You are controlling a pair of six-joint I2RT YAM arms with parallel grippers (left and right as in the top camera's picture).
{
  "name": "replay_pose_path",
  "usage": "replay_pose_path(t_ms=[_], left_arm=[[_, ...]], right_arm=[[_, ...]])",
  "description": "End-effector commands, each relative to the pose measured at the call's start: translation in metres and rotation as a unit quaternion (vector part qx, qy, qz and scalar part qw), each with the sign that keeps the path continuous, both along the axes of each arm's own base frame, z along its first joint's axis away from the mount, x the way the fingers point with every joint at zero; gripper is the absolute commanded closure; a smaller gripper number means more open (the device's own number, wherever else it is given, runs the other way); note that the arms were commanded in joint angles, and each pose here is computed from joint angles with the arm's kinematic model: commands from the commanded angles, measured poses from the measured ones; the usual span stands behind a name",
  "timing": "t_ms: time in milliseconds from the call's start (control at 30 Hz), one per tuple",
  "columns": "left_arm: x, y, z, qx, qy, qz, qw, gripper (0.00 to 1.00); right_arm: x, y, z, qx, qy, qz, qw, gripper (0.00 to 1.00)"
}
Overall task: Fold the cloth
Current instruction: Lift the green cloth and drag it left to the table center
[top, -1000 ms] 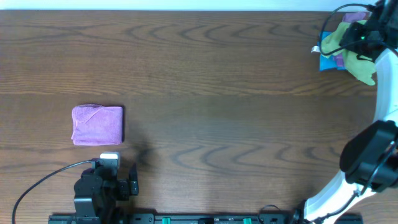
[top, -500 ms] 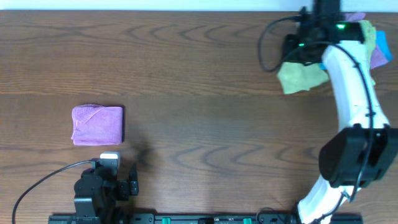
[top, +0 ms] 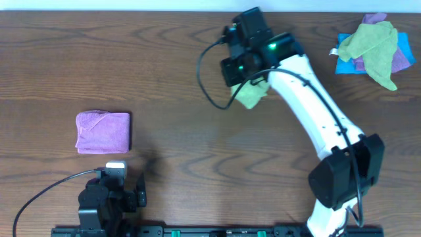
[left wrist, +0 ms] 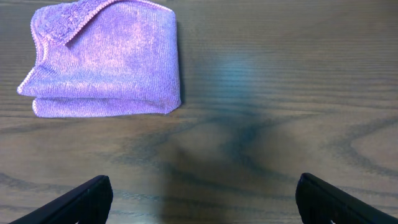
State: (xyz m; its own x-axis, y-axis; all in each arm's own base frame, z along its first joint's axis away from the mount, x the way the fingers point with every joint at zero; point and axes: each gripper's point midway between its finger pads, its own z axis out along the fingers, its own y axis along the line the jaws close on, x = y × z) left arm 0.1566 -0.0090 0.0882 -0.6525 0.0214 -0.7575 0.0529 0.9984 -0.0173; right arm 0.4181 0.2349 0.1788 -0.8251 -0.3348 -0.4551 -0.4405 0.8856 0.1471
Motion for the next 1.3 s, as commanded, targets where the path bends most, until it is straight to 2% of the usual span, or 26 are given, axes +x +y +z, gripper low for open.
replay_pose_path(t_ms=[0, 133, 367, 567, 833, 867, 900, 967, 1033, 1067, 1133, 1200, 1267], left_arm=[[-0.009, 0.000, -0.014, 0.007, 0.028, -0.005, 1.000, 0.04], [-0.009, 0.000, -0.014, 0.007, 0.028, -0.005, 1.000, 0.05], [-0.009, 0.000, -0.014, 0.007, 0.028, -0.005, 1.000, 0.05], [-0.009, 0.000, -0.014, 0.007, 0.028, -0.005, 1.000, 0.04], [-0.009, 0.000, -0.014, 0.007, 0.029, -0.005, 1.000, 0.05], [-0.009, 0.000, -0.014, 0.007, 0.028, -0.005, 1.000, 0.05], [-0.009, 0.000, -0.014, 0.007, 0.029, -0.005, 1.000, 0.04], [-0.009, 0.000, -0.014, 0.007, 0.029, -0.005, 1.000, 0.04], [-0.009, 0.000, -0.014, 0.007, 0.028, -0.005, 1.000, 0.05], [-0.009, 0.000, -0.014, 0.007, 0.028, -0.005, 1.000, 0.05], [-0.009, 0.000, -0.014, 0.007, 0.028, -0.005, 1.000, 0.05], [-0.009, 0.000, -0.014, 0.007, 0.028, -0.005, 1.000, 0.05], [-0.009, 0.000, -0.014, 0.007, 0.028, -0.005, 1.000, 0.05]], right_arm=[[0.012, 0.006, 0.014, -0.017, -0.054, 0.007, 0.998, 0.99], [0.034, 0.014, 0.001, -0.012, -0.073, 0.009, 0.997, 0.99], [0.076, 0.022, -0.056, -0.011, -0.081, 0.000, 0.997, 0.99], [0.110, 0.037, -0.069, 0.016, -0.133, -0.004, 0.991, 0.99], [0.115, 0.072, -0.062, 0.058, -0.164, -0.004, 0.985, 0.99], [0.114, 0.076, -0.061, 0.061, -0.164, -0.003, 0.985, 0.93], [0.113, 0.079, -0.060, 0.064, -0.164, -0.003, 0.984, 0.81], [0.113, 0.083, -0.058, 0.068, -0.169, -0.001, 0.983, 0.63], [0.114, 0.084, -0.056, 0.068, -0.174, -0.002, 0.982, 0.39], [0.114, 0.084, -0.056, 0.067, -0.176, -0.003, 0.982, 0.33], [0.116, 0.078, -0.055, 0.057, -0.178, -0.013, 0.982, 0.12], [0.115, 0.065, -0.054, 0.038, -0.173, -0.030, 0.984, 0.04], [0.111, 0.054, -0.047, 0.027, -0.163, -0.037, 0.985, 0.02]])
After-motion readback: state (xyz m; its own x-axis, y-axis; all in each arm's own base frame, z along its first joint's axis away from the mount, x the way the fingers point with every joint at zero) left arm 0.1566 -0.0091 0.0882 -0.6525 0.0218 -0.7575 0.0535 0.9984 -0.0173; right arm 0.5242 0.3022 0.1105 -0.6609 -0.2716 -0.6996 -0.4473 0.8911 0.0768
